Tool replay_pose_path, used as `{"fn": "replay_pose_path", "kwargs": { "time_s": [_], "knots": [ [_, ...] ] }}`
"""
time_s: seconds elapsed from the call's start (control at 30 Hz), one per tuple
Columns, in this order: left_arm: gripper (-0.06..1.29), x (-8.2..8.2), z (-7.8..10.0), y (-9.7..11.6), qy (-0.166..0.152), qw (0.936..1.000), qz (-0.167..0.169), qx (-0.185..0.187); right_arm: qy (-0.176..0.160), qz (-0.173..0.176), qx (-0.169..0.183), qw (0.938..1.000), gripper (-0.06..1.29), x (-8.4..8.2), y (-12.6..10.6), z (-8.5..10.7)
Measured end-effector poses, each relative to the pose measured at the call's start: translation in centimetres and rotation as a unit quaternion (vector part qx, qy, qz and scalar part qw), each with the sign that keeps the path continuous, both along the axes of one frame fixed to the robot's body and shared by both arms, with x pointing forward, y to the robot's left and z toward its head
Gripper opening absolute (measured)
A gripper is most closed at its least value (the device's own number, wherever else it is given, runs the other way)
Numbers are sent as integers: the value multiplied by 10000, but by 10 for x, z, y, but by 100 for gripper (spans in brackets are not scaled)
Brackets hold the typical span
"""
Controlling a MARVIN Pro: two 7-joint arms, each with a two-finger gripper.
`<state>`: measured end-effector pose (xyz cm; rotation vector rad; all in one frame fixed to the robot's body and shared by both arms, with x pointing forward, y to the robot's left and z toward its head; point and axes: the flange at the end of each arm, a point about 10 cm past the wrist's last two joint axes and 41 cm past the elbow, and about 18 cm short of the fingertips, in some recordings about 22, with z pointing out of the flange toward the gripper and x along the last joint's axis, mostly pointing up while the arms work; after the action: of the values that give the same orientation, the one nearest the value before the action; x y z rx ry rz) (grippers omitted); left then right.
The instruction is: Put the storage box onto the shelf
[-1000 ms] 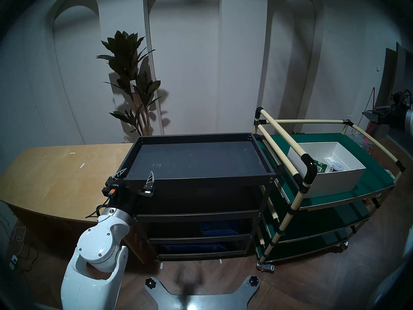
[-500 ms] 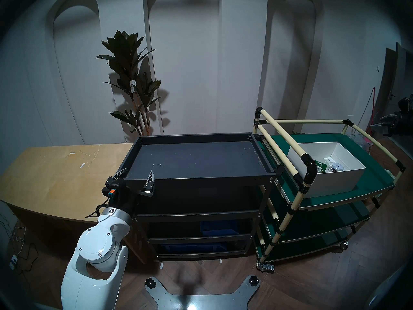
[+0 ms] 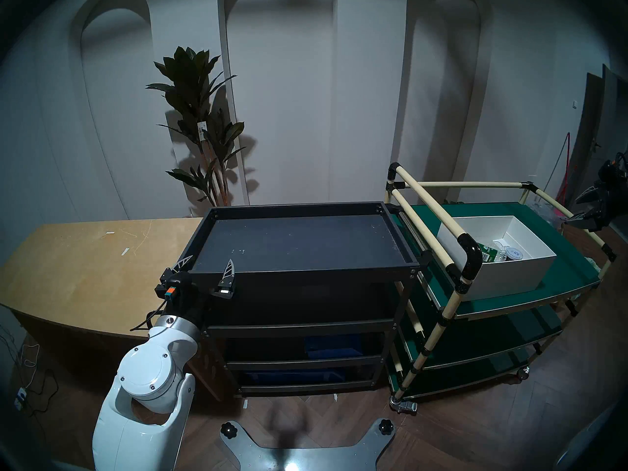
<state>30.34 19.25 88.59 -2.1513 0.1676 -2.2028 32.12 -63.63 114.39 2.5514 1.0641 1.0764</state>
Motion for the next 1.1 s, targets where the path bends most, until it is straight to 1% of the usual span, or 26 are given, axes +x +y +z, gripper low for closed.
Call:
{"fn": "replay_pose_path", "kwargs": {
  "time_s": [0.07,0.1,0.17,0.33,0.47,0.7,0.77,0.8,0.9,1.1],
  "knots": [
    [125,0,0,0,2,10000,1,1,84,88,-139,9998,125,1,2,0],
    [125,0,0,0,4,10000,1,2,193,196,-300,9992,125,2,4,-1],
    [125,0,-1,0,6,10000,2,3,304,299,-447,9981,125,3,6,-3],
    [125,0,-1,0,10,10000,4,5,617,529,-787,9936,125,6,10,-13],
    [125,0,-1,0,16,10000,6,8,880,710,-1021,9883,125,8,12,-23],
    [125,0,-2,0,24,10000,10,11,1315,998,-1379,9766,125,12,15,-46],
    [125,0,-2,0,26,10000,10,12,1371,1043,-1437,9745,125,13,15,-51],
    [125,0,-2,0,27,10000,11,13,1424,1087,-1498,9724,125,15,16,-55],
    [125,0,-3,0,31,10000,12,14,1461,1136,-1561,9703,125,17,17,-63],
    [125,1,-4,0,42,10000,13,17,1397,1148,-1535,9715,125,24,21,-79]
  ]
}}
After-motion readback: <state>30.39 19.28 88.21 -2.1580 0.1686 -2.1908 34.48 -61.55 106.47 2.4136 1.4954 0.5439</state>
